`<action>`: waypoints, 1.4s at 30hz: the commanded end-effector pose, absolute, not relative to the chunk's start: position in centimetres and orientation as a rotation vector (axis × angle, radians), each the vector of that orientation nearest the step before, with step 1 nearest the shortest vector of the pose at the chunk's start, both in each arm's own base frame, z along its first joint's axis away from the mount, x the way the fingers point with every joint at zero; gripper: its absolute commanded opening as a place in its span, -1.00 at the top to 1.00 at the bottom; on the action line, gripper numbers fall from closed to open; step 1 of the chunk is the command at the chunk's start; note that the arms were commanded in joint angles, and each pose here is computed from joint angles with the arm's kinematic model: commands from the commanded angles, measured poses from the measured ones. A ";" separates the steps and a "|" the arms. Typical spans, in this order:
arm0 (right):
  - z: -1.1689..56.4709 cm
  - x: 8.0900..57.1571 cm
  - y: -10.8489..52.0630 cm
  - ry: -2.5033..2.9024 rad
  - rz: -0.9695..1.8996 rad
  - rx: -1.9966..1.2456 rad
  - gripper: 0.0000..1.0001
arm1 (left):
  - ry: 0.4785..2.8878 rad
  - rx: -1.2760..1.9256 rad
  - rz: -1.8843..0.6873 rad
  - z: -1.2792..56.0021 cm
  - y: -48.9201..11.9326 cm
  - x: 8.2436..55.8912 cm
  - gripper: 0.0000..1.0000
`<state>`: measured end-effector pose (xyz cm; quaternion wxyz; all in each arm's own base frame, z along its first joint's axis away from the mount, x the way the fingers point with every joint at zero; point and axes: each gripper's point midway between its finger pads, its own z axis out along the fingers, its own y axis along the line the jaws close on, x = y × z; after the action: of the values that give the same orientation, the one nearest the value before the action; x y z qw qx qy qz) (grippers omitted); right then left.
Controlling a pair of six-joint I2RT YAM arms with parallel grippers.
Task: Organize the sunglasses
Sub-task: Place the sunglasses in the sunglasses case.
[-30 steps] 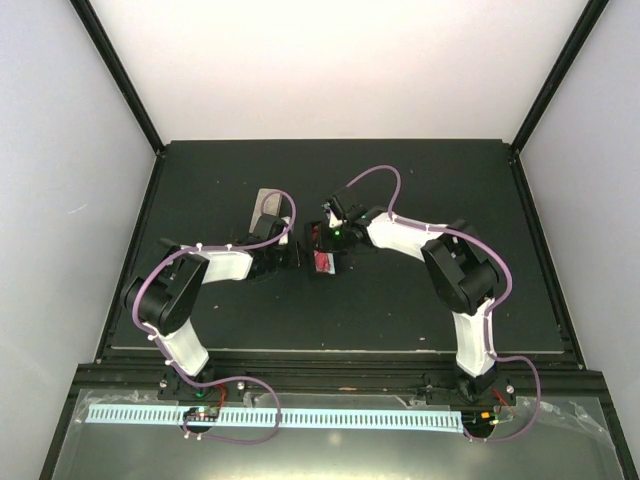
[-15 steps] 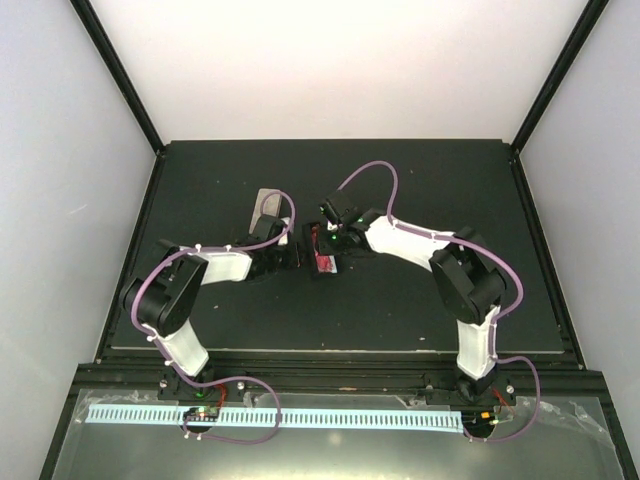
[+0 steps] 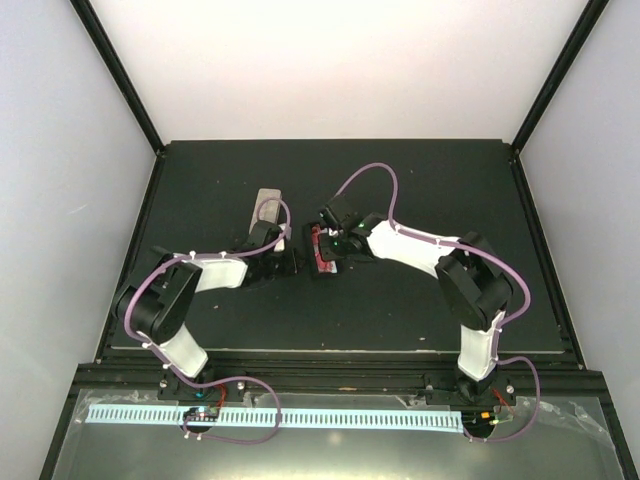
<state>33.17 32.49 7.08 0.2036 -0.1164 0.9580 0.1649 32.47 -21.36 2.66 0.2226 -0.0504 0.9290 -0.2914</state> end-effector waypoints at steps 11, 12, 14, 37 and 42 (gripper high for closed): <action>4.7 32.5 32.3 2.708 0.366 -0.369 0.84 | 2.532 -0.153 -0.893 4.0 -21.7 31.7 0.44; 4.7 32.5 32.3 2.709 0.359 -0.367 0.84 | 2.531 -0.151 -0.899 4.1 -21.8 31.7 0.44; 4.5 32.4 32.2 2.712 0.351 -0.366 0.85 | 2.533 -0.152 -0.903 4.0 -21.8 31.6 0.44; 4.4 32.6 34.9 2.711 0.496 -0.389 0.81 | 2.553 -0.135 -0.929 3.3 -22.6 31.1 0.44; 5.1 32.9 35.5 2.684 0.532 -0.389 0.76 | 2.554 -0.134 -0.927 3.2 -22.6 31.2 0.44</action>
<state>32.58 33.71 4.42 0.1800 -0.1317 0.9616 0.1597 31.02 -21.94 3.00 0.2087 -0.0535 0.9223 -0.3210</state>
